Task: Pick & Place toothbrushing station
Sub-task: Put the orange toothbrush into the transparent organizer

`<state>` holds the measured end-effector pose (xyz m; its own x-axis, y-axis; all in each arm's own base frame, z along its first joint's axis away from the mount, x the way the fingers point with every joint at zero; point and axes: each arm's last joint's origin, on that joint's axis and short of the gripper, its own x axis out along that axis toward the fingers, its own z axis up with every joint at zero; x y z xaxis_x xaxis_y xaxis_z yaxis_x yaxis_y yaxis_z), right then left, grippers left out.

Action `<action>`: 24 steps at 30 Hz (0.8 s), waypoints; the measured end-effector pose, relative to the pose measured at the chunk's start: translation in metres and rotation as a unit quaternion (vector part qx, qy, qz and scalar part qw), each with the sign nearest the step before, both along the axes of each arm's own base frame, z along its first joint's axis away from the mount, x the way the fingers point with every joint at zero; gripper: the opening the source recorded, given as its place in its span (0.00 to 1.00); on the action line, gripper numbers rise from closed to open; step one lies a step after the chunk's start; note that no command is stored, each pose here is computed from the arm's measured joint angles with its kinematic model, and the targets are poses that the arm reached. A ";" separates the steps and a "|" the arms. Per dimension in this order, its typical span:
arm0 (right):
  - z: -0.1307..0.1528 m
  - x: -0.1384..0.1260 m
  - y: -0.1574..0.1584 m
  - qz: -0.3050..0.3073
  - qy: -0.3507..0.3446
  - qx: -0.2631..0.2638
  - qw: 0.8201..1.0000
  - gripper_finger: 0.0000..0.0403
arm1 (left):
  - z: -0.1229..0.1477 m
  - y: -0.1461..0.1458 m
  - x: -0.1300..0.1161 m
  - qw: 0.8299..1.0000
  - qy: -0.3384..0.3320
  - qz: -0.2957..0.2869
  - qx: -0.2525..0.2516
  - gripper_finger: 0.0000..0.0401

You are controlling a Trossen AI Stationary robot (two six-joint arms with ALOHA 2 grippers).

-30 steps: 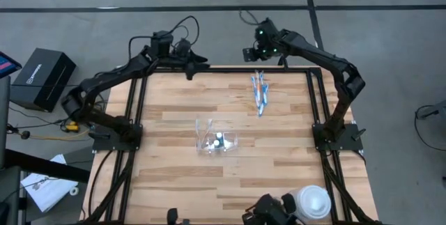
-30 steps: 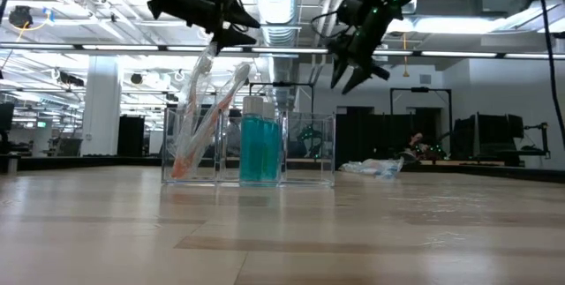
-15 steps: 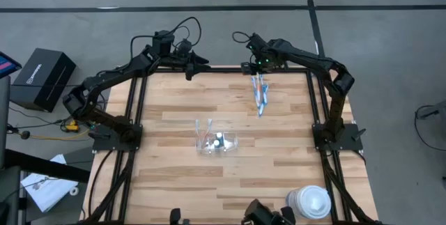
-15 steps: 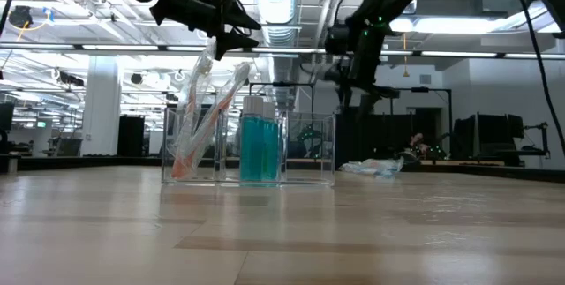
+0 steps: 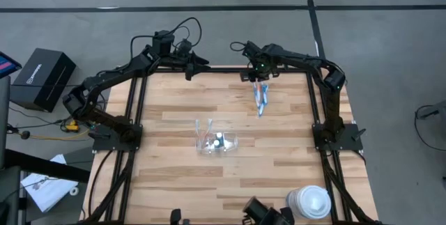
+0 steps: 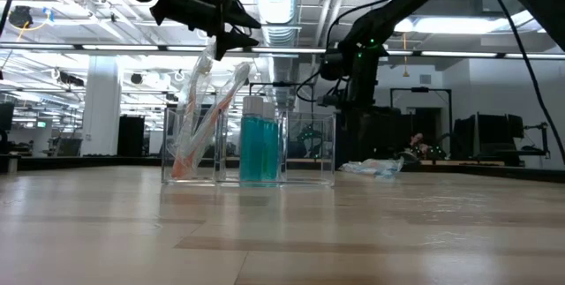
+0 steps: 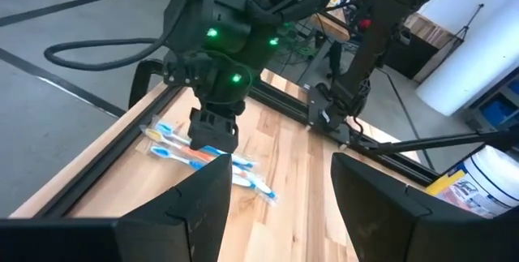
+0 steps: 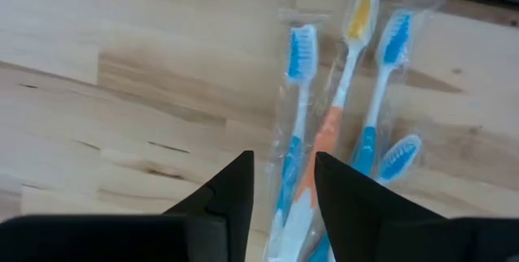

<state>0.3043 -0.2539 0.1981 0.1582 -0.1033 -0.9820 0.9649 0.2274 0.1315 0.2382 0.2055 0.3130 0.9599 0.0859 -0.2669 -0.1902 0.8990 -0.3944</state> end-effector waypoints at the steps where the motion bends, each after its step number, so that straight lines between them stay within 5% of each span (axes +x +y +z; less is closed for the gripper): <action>1: 0.000 -0.001 0.000 -0.001 0.002 0.002 1.000 0.29 | 0.000 0.000 0.000 1.000 -0.001 -0.003 -0.001 0.51; 24: -0.034 -0.016 0.008 -0.015 0.004 0.059 0.998 0.28 | -0.001 -0.001 0.000 1.000 0.000 -0.012 0.005 0.51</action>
<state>0.2888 -0.2463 0.1646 0.1487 0.0085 -0.9888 0.9721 0.1821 0.1478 0.2382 0.2048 0.3124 0.9615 0.0658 -0.2667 -0.1691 0.9069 -0.3858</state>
